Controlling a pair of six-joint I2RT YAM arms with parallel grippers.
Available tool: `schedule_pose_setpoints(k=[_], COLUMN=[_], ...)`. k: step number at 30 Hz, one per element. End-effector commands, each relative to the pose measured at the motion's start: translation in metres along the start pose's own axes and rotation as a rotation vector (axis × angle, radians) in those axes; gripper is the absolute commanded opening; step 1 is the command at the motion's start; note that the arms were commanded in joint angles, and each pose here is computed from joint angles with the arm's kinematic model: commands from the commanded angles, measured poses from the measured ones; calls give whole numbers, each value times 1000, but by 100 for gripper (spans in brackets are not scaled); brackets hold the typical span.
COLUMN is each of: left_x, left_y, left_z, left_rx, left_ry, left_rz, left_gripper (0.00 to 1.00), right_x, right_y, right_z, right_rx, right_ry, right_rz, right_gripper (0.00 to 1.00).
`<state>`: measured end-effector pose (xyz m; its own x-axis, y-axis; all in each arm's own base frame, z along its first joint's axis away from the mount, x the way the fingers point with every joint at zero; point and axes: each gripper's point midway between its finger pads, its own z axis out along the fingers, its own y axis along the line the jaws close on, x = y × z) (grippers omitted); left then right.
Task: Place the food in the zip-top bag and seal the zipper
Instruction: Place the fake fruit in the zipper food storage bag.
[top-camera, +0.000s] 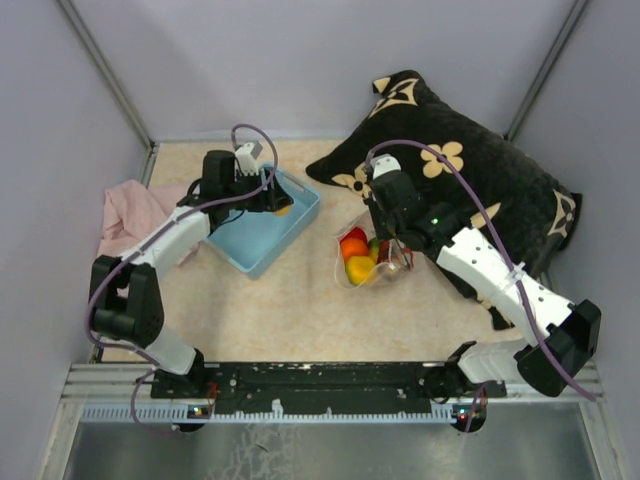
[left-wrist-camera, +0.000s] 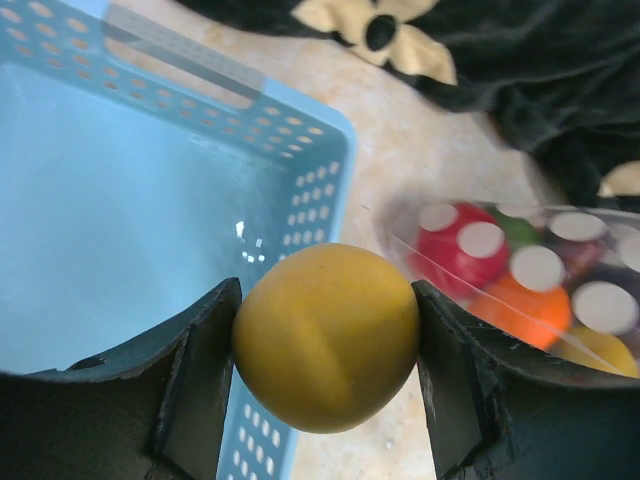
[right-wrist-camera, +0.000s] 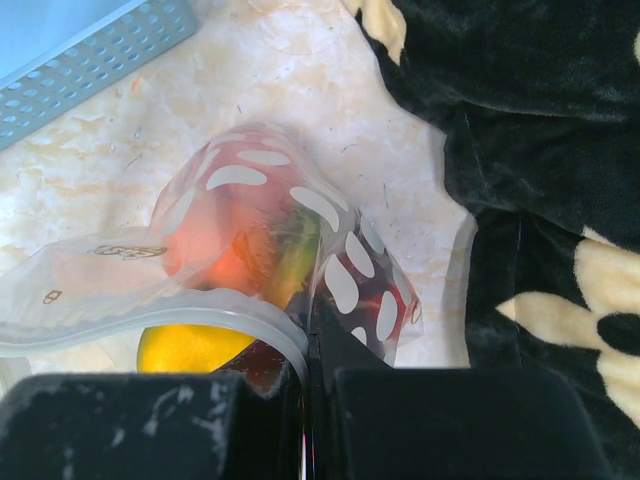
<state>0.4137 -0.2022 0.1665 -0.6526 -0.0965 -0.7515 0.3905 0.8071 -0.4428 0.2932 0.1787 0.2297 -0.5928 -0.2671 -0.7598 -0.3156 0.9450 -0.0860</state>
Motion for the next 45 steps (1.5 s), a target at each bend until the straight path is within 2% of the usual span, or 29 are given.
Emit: schedule_pose_setpoints(k=[1,12,20,26,36,45], left_x=[-7,-19,1,13,30,38], left_y=[-38,-118,-172,-204,-260,-271], left_z=[-29,-97,-122,-137,-137,-103], left_rx=[144,358,450,565,740,715], left_ry=[-35,-171,-265,-348,-392,-387], left_rz=[30,190,410,522,644,742], left_gripper=[47,47,49,51,52,53], right_x=[-32,-30,-31,-31,-27,-29], right_y=[-3,9,19,22,22,24], right_z=[-13,-8,-5,-5,-8,-11], right_rx=[-5,-55,-95,-112,-118,-133], right_ry=[-115,-105,-104,-102,-97,-100], right_rz=[49,110,134,148,167,177], right_gripper=[0,0,0,0,0,0])
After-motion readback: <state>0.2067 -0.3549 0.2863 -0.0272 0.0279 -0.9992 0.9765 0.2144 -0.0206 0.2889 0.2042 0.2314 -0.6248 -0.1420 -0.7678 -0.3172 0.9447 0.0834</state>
